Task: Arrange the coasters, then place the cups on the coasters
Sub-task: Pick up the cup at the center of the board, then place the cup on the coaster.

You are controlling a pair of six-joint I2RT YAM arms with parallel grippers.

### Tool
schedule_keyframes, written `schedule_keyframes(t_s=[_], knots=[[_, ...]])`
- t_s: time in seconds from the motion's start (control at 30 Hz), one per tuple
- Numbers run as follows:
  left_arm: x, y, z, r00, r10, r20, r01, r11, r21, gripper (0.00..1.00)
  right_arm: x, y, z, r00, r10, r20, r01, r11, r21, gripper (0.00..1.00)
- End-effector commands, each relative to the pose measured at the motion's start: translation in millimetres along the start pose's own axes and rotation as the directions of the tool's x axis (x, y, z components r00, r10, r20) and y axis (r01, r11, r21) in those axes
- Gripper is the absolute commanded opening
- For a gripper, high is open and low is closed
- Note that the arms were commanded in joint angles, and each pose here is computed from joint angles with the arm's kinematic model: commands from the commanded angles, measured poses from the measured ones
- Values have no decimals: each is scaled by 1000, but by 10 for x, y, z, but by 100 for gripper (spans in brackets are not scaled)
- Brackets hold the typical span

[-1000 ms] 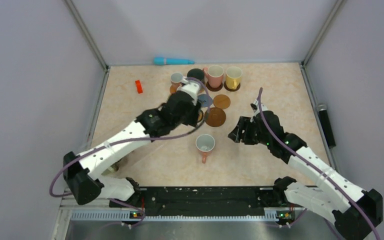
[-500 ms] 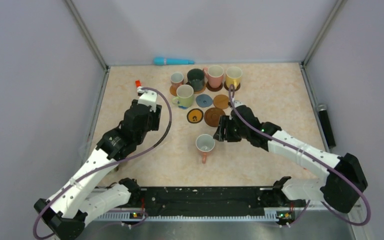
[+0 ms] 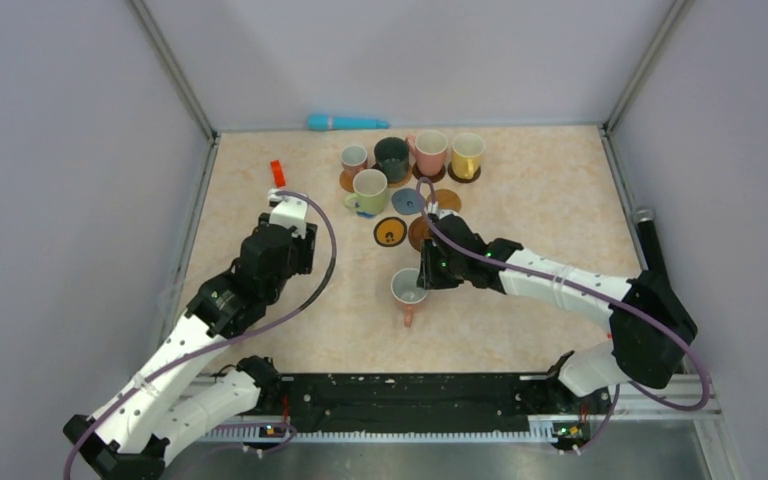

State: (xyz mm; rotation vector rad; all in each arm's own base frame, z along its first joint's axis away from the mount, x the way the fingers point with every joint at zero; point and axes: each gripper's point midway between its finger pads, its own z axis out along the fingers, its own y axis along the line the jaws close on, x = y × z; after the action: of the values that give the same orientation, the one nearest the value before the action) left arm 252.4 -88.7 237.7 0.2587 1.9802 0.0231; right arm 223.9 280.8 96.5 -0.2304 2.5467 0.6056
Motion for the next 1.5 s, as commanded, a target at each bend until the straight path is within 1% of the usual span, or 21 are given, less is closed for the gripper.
schedule_keyframes(t_s=[0.0, 0.13, 0.17, 0.33, 0.5, 0.7, 0.87, 1.1, 1.33, 1.47], knots=[[-121, 6, -26, 998, -33, 61, 33, 999, 3, 56, -350, 123, -94, 993, -9, 116, 8, 1000, 8, 24], [-120, 2, -23, 998, -34, 62, 34, 999, 4, 56, -572, 164, -233, 984, -37, 175, 32, 999, 32, 1], [-126, 6, -25, 997, -34, 62, 34, 999, 2, 56, -636, 165, -272, 981, -48, 187, 40, 998, 45, 0], [-125, 36, -32, 997, -34, 63, 34, 999, -12, 56, -1047, 109, -471, 964, -63, 258, 41, 995, 88, 0], [-135, 55, -47, 997, -33, 73, 34, 999, -17, 56, -1484, -221, -491, 962, -55, 269, 8, 985, 171, 0], [-144, 58, -61, 996, -32, 78, 33, 999, -14, 56, -1964, -674, -457, 955, -60, 290, -31, 954, 300, 0], [-160, 68, -76, 996, -34, 85, 35, 999, -15, 56, -2289, -949, -389, 948, -22, 317, -88, 940, 329, 0], [-154, 50, -73, 996, -32, 83, 33, 999, -5, 56, -2535, -1138, -151, 951, -8, 310, -110, 926, 361, 0], [-166, 68, -83, 995, -33, 89, 34, 999, -13, 56, -2637, -1238, 105, 962, 14, 272, -123, 913, 389, 0], [-169, 92, -90, 995, -33, 92, 35, 999, -23, 56, -2604, -1328, 187, 971, 18, 239, -123, 894, 430, 1]])
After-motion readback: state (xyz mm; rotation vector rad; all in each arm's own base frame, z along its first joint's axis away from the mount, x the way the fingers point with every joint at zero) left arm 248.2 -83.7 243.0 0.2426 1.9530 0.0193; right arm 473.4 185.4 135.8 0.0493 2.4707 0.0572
